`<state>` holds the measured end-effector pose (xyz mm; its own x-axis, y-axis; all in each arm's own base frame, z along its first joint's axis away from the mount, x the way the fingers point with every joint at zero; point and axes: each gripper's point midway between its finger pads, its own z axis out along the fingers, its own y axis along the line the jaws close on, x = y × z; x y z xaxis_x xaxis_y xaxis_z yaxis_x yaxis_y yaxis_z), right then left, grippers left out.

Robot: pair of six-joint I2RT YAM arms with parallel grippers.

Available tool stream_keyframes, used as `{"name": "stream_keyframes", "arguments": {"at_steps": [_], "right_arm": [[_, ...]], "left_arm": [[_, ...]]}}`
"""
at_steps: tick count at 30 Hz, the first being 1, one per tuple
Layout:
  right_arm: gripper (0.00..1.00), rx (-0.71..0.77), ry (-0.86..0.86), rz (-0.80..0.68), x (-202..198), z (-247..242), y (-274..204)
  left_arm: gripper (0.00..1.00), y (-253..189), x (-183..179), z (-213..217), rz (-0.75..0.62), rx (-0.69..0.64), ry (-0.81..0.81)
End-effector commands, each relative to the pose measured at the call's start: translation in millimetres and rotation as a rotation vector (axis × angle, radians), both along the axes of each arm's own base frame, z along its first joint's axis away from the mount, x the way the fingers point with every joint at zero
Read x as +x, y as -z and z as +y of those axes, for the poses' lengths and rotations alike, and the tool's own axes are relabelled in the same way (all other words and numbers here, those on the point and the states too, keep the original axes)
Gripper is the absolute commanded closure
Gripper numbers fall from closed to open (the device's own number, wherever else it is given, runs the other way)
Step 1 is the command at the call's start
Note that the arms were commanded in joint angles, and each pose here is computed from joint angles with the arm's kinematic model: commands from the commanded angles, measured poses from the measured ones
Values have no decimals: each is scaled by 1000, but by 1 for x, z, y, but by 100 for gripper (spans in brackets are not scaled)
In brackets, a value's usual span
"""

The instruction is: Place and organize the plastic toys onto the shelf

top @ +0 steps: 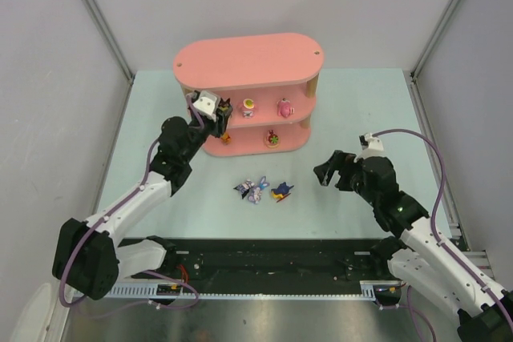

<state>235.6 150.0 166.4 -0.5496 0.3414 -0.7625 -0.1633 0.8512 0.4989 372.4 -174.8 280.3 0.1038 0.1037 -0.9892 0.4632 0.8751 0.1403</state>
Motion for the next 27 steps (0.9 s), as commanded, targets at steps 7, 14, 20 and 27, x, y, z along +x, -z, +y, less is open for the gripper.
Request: {"name": "stream_keyframes", "arguments": {"at_steps": [7,14,20,27], "right_arm": [[0,25,-55,-102,11,11,-26],[0,32,-84,-106,14,18,-30],[0,27,-99,-107,16,21,-31],[0,20,-115,-108,18,24,-32]], "left_arm": [[100,-27,6,12,-201,-17,15],[100,-16,12,13,-226,-37,20],[100,-13,9,17,-270,-60,1],[99,-11,9,23,-300,-76,-30]]}}
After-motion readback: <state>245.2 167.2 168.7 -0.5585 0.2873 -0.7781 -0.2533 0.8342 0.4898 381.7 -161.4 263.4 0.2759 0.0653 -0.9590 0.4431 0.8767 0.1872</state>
